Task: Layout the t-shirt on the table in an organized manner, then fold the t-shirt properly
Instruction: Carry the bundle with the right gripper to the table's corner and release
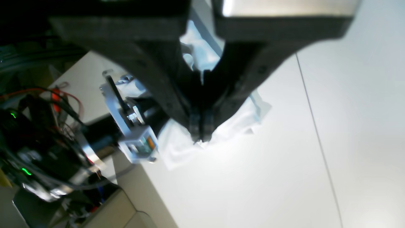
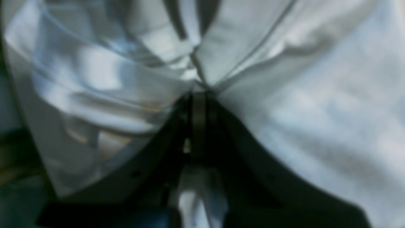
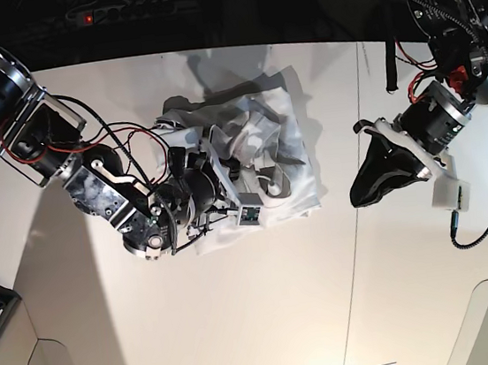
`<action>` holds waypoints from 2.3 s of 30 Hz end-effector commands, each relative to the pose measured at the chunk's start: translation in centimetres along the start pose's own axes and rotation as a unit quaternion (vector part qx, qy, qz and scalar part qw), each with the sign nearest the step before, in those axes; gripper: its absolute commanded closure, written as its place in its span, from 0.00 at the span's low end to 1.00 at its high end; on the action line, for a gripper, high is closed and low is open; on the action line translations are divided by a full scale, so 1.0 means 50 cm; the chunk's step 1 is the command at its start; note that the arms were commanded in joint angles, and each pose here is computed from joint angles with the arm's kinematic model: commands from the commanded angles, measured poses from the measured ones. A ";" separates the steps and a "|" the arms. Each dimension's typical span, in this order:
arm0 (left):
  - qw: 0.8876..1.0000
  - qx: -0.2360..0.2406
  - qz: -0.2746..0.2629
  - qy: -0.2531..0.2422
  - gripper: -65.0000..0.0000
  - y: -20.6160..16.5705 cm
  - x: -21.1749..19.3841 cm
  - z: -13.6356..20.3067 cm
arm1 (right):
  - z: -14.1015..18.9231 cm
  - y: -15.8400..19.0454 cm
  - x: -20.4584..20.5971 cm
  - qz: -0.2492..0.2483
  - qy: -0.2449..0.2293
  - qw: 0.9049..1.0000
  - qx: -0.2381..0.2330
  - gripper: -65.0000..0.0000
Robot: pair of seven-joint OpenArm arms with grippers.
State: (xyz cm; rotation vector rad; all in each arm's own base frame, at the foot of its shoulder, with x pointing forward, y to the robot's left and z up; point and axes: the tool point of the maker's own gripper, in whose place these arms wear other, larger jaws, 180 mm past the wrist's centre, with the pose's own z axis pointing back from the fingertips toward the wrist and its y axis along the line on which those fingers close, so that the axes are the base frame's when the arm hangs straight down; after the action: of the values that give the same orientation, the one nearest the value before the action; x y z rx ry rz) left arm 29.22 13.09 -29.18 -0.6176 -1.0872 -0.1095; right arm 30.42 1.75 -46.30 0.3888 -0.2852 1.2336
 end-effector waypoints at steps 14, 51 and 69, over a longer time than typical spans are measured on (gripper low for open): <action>0.999 -0.014 -0.005 -0.030 1.00 -0.014 0.029 0.003 | 0.053 -0.229 -0.281 -0.391 0.100 0.878 -0.260 1.00; 0.998 -0.048 0.001 -0.032 1.00 -0.048 0.029 -0.011 | 0.270 -0.386 -0.423 -0.712 -0.163 0.570 -0.376 1.00; 0.998 -0.048 0.002 -0.033 1.00 -0.049 0.029 -0.011 | 0.668 -0.364 -0.213 -0.480 -0.461 0.608 -0.432 1.00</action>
State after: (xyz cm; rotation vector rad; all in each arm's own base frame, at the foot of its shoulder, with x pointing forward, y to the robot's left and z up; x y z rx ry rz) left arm 29.07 11.20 -28.60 -0.6945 -1.0933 -0.1292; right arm 43.62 -26.86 -25.42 0.2043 -1.2412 -0.3890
